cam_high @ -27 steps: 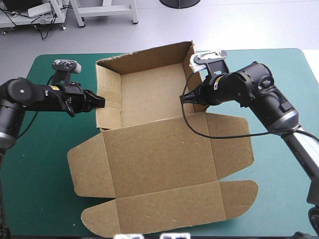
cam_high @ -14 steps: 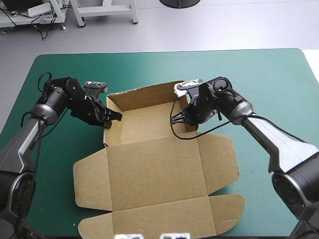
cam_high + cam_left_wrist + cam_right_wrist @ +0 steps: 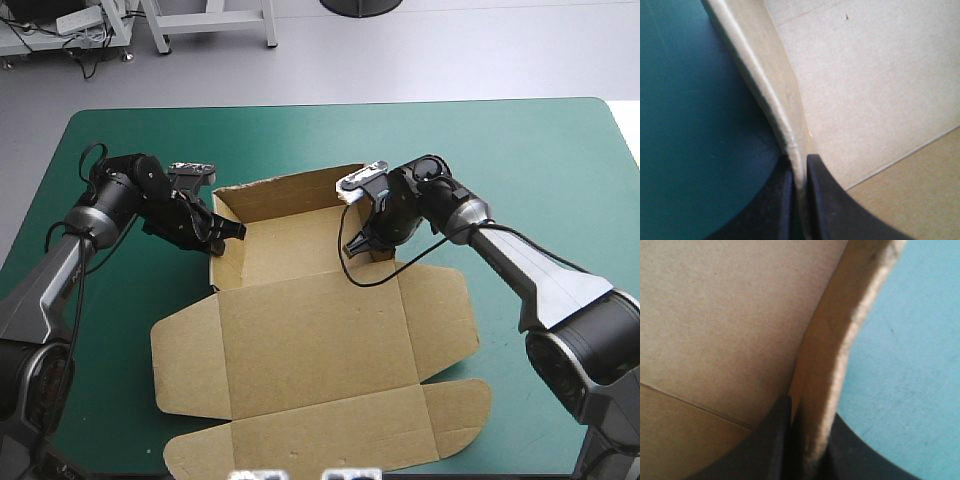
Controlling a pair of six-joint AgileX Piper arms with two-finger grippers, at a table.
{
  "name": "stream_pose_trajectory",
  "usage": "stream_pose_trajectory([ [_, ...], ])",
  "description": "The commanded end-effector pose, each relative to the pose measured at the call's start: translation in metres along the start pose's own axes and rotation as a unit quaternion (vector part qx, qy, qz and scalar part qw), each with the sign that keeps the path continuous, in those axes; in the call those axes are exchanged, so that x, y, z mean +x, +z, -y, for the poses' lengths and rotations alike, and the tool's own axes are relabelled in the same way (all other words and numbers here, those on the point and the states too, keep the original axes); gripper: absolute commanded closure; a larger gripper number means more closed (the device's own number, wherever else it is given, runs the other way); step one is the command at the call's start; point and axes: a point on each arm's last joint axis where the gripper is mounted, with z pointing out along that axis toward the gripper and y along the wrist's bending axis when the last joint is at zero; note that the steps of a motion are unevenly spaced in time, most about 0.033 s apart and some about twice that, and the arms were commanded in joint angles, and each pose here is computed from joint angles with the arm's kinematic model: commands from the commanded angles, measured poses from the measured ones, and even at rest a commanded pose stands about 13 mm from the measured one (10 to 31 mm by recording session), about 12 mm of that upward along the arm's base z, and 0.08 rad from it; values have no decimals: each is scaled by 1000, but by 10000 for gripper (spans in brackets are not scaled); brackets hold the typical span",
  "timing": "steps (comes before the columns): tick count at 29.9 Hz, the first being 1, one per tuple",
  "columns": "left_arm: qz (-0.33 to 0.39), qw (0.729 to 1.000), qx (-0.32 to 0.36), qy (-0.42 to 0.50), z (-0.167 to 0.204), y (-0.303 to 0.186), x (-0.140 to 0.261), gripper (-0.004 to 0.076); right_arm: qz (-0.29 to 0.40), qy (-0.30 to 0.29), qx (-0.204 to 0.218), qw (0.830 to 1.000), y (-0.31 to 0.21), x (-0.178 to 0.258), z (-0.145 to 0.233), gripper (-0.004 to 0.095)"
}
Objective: Fold the box
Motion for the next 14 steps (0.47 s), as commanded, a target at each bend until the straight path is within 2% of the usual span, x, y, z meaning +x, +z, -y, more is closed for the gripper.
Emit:
stream_pose_trajectory([
  [1, 60, 998, 15, -18, 9, -14, -9, 732, 68, -48, 28, 996, -33, -13, 0, 639],
  [5, 63, 997, 17, -46, 9, -15, -10, 705, 71, -45, 37, 996, -33, -14, 2, 531],
  [8, 63, 996, 17, -54, 9, -15, -10, 659, 82, -46, 38, 995, -33, -16, 2, 528],
  [14, 56, 997, 19, -54, 10, -14, -9, 504, 109, -49, 45, 992, -34, -21, 3, 528],
])
